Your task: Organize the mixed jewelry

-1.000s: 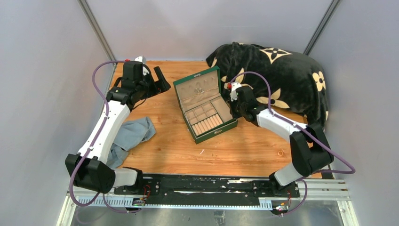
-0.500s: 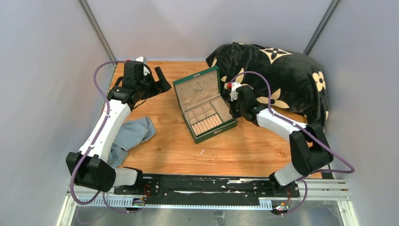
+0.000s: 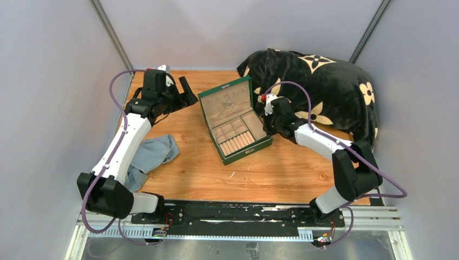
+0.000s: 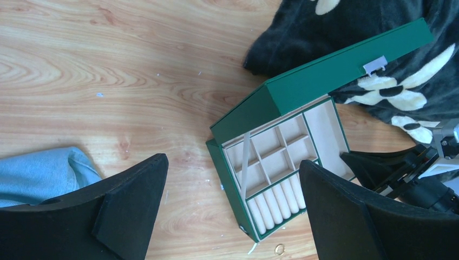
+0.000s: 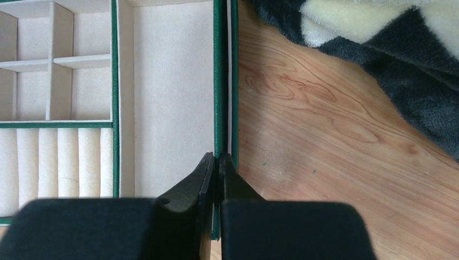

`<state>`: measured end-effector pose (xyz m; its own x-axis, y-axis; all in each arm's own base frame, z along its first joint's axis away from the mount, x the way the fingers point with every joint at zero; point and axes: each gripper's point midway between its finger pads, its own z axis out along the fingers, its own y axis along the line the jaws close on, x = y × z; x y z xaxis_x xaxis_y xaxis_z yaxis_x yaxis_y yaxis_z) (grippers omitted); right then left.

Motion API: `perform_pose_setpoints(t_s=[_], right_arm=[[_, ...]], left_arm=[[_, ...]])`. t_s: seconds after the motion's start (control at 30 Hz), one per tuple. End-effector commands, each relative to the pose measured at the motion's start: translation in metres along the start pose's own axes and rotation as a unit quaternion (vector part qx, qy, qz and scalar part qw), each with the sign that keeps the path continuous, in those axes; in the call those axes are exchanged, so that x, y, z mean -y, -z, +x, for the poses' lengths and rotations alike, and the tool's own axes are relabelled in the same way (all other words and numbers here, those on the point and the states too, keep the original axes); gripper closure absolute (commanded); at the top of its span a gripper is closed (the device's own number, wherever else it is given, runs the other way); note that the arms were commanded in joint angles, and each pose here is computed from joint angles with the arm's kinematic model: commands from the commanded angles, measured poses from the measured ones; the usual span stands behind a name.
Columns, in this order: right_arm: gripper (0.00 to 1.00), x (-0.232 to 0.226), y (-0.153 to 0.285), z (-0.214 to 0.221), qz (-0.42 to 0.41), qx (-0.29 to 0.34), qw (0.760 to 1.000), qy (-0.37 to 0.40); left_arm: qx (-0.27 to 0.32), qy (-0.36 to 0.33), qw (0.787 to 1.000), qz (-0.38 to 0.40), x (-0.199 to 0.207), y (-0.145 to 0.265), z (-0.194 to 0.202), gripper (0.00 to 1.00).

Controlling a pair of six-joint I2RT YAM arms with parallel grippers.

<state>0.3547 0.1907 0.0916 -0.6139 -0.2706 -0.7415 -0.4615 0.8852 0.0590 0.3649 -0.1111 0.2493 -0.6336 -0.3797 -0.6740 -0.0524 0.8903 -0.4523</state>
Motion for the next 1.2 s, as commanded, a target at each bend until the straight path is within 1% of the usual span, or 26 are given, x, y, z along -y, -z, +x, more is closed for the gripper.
perform_pose_setpoints(t_s=[0.0, 0.2, 0.43, 0.53, 0.8, 1.17], right_arm=[[1.00, -0.008, 0.007, -0.001, -0.018, -0.009, 1.000, -0.008], [1.00, -0.010, 0.012, -0.001, -0.021, 0.001, 1.000, -0.015], [1.00, -0.013, 0.026, -0.019, -0.040, 0.059, 0.997, -0.042], [1.00, -0.011, 0.029, -0.022, -0.043, 0.066, 0.996, -0.046], [1.00, -0.011, 0.026, -0.015, -0.046, 0.058, 0.996, -0.050], [1.00, 0.003, 0.021, -0.003, -0.013, 0.050, 0.997, -0.054]], left_arm=[[0.014, -0.004, 1.000, 0.013, 0.006, 0.004, -0.012, 0.04], [0.011, -0.002, 1.000, 0.016, 0.007, 0.004, -0.010, 0.04], [0.012, -0.001, 1.000, 0.017, 0.007, 0.008, -0.009, 0.04], [0.011, -0.001, 1.000, 0.019, 0.008, 0.008, -0.008, 0.04], [0.013, -0.001, 1.000, 0.022, 0.008, 0.013, -0.007, 0.04], [0.016, 0.000, 1.000, 0.018, 0.004, 0.021, -0.002, 0.04]])
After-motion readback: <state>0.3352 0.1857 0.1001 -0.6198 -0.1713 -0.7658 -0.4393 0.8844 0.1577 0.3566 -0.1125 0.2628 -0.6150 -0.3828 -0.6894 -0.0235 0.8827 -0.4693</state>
